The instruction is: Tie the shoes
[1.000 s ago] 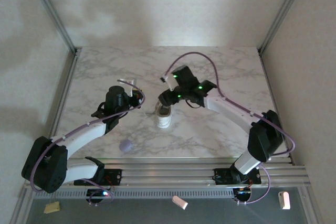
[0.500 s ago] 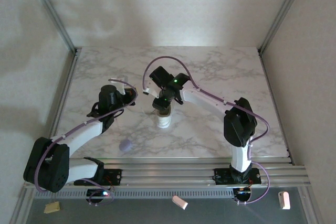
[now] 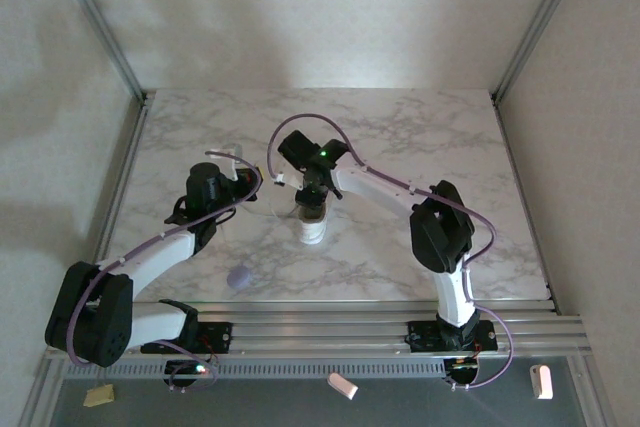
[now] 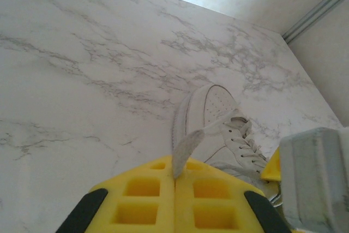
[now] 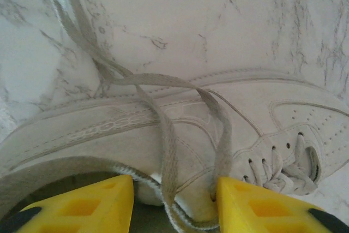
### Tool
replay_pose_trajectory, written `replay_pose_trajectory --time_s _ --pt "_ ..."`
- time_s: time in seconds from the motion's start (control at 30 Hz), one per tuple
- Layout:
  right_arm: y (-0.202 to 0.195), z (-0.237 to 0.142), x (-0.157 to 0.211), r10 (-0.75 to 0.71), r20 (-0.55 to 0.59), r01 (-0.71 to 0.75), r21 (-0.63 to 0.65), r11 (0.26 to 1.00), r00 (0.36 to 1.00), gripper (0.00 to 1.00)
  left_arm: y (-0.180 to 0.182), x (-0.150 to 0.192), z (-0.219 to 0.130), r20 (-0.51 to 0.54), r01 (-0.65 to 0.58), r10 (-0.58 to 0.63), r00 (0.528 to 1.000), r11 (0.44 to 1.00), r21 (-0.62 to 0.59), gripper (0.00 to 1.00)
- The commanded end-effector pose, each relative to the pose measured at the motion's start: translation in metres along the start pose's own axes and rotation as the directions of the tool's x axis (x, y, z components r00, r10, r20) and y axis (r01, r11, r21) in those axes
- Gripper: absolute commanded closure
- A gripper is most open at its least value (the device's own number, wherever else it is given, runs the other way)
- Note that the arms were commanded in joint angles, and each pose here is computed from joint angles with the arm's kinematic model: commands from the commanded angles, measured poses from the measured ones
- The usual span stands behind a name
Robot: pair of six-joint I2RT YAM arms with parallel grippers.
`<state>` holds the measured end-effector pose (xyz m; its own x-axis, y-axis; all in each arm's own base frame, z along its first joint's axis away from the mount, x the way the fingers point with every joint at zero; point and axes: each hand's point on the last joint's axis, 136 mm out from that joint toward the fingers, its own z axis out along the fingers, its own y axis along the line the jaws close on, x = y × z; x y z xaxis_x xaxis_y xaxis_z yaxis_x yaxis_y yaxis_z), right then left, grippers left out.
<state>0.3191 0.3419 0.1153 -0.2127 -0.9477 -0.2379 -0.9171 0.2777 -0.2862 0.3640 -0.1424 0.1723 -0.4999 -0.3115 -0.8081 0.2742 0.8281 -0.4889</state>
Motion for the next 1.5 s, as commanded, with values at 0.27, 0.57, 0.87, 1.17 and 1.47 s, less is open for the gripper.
replay_pose_trajectory --time_s 0.27,0.57,0.87,1.17,1.47 --pt "-0.002 -0.008 -0.005 -0.017 0.014 0.016 0.030 0.999 1.000 0.95 0.002 0.001 -0.002 0.004 0.009 -0.009 1.000 1.000 0.018 1.00" --pt "0.004 -0.047 -0.020 0.100 0.209 -0.082 -0.096 0.992 0.973 1.00 -0.002 -0.001 -0.001 0.001 -0.021 0.021 1.000 0.999 0.039 1.00" --pt "0.002 -0.067 -0.011 0.229 0.313 -0.164 -0.222 0.961 0.922 1.00 -0.020 0.014 0.017 -0.066 -0.109 0.120 0.991 0.983 0.149 1.00" --pt "0.012 -0.069 0.001 0.193 0.370 -0.111 -0.232 0.966 0.909 1.00 -0.055 0.045 0.052 -0.149 -0.308 0.365 0.919 0.901 0.304 1.00" --pt "0.007 -0.078 0.001 0.196 0.470 -0.123 -0.180 0.976 0.861 1.00 -0.051 0.069 0.068 -0.214 -0.370 0.474 0.854 0.843 0.391 1.00"
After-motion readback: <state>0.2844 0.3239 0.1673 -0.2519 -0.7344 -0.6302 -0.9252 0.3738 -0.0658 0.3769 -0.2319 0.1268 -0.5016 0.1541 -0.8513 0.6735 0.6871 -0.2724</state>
